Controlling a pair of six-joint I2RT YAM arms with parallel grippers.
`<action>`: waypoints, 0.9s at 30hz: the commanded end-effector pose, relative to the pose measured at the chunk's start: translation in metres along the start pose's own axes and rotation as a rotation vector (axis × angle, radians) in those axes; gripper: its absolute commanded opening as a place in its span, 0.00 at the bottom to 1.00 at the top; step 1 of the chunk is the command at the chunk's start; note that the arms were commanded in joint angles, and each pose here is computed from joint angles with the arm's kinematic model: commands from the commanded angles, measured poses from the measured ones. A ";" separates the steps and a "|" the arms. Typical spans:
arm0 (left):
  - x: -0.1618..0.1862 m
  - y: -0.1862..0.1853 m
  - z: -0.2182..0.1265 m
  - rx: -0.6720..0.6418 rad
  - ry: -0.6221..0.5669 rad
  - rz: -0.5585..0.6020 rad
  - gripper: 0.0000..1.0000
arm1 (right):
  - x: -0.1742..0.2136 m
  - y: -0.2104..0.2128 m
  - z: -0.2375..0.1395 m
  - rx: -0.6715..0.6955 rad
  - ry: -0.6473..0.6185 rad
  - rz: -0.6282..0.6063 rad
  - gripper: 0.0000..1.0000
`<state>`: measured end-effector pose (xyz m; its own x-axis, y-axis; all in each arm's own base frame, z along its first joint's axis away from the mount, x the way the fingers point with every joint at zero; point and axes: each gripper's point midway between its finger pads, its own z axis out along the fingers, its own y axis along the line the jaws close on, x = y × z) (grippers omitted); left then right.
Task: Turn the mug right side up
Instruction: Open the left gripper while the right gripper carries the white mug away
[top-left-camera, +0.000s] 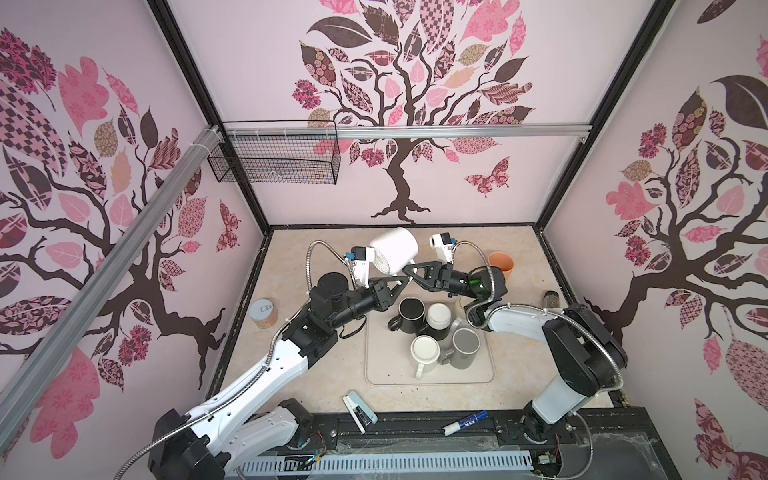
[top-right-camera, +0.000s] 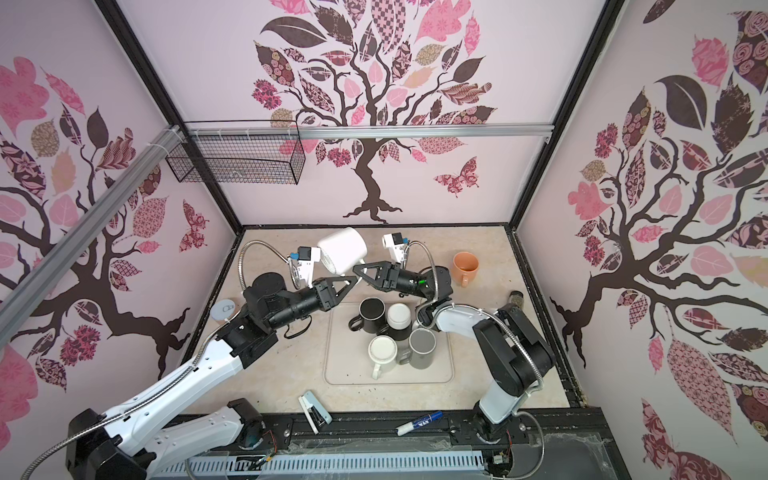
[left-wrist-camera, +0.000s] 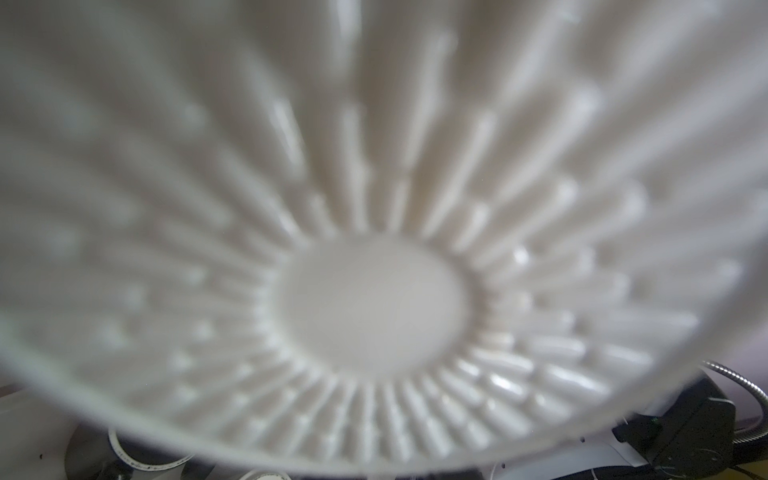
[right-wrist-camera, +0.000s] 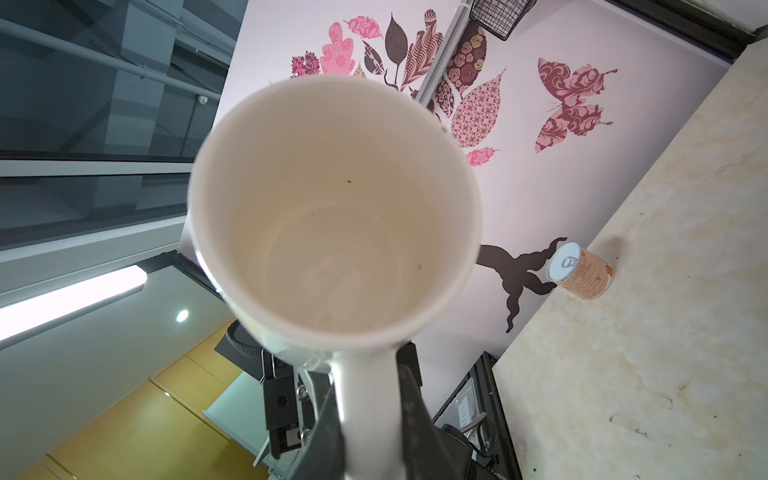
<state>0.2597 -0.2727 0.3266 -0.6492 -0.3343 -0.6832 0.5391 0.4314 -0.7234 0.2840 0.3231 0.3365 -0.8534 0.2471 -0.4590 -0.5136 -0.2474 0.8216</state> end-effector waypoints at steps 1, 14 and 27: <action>0.004 -0.008 -0.004 -0.020 0.075 0.098 0.35 | -0.007 0.050 0.007 -0.067 -0.017 -0.141 0.00; -0.029 0.066 -0.097 -0.589 -0.157 0.279 0.96 | -0.024 0.027 -0.005 0.123 -0.108 -0.172 0.00; 0.002 0.072 -0.087 -0.537 -0.025 0.263 0.95 | -0.090 -0.048 -0.071 0.717 -0.312 -0.325 0.00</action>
<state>0.2560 -0.1681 0.2847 -0.5186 -0.1917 -0.8332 0.2956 0.8742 -0.3851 0.3628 0.2756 0.2600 -0.7702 0.4339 -0.4675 -0.3479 0.3285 0.8781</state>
